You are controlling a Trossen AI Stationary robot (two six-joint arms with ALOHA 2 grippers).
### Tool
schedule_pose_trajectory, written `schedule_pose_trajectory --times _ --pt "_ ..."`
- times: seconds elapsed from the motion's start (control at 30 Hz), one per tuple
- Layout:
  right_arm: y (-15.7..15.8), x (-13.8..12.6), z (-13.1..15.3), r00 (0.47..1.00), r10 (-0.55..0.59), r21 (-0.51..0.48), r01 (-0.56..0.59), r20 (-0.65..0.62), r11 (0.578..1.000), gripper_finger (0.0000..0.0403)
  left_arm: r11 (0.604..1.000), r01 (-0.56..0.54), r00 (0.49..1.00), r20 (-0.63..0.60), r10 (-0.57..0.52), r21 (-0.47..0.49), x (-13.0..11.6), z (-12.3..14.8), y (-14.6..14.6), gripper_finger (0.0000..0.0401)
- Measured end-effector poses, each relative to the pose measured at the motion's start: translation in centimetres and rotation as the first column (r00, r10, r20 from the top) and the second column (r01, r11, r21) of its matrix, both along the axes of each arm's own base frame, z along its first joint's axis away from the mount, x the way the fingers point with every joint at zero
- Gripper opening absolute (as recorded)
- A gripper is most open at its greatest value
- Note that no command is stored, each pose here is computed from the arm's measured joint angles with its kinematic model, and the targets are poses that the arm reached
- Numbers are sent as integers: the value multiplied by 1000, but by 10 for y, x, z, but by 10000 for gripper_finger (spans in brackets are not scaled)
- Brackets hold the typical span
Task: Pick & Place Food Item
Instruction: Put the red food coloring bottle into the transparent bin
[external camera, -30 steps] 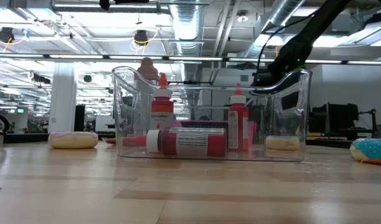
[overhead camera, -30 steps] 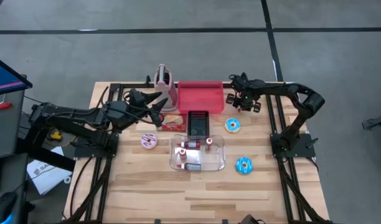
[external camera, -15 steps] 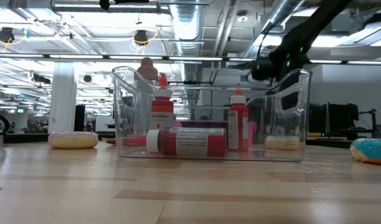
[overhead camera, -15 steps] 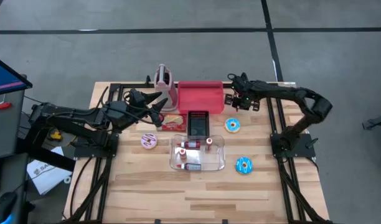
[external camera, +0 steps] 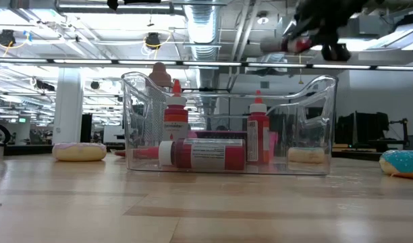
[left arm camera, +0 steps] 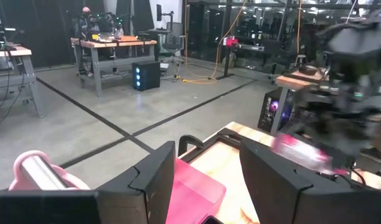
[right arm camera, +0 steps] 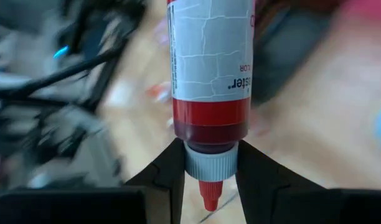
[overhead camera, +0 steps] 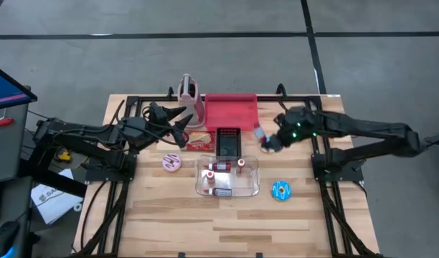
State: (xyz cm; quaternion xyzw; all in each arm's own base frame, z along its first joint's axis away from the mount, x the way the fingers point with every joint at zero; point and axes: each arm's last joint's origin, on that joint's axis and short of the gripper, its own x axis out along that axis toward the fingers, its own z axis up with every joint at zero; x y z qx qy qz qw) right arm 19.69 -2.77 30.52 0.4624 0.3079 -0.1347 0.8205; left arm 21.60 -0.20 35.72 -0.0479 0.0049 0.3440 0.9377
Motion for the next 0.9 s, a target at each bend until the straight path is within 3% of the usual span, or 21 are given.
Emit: schedule_pose_trajectory --times 0.17,0.37,0.63,0.9 --pt "36 15 10 985 168 41 -170 48 985 100 1000 0 1000 3 0 2 -3 2 0 177" --pt "52 64 4 937 340 -2 -341 -86 940 100 1000 -5 1000 10 5 0 -5 3 2 177" --pt "58 111 -7 770 497 2 -541 -401 841 100 1000 -6 1000 20 6 -12 -6 3 2 177" --pt "61 143 -26 610 568 65 -648 -552 759 100 1000 1 1000 15 -1 -13 -6 3 0 177"
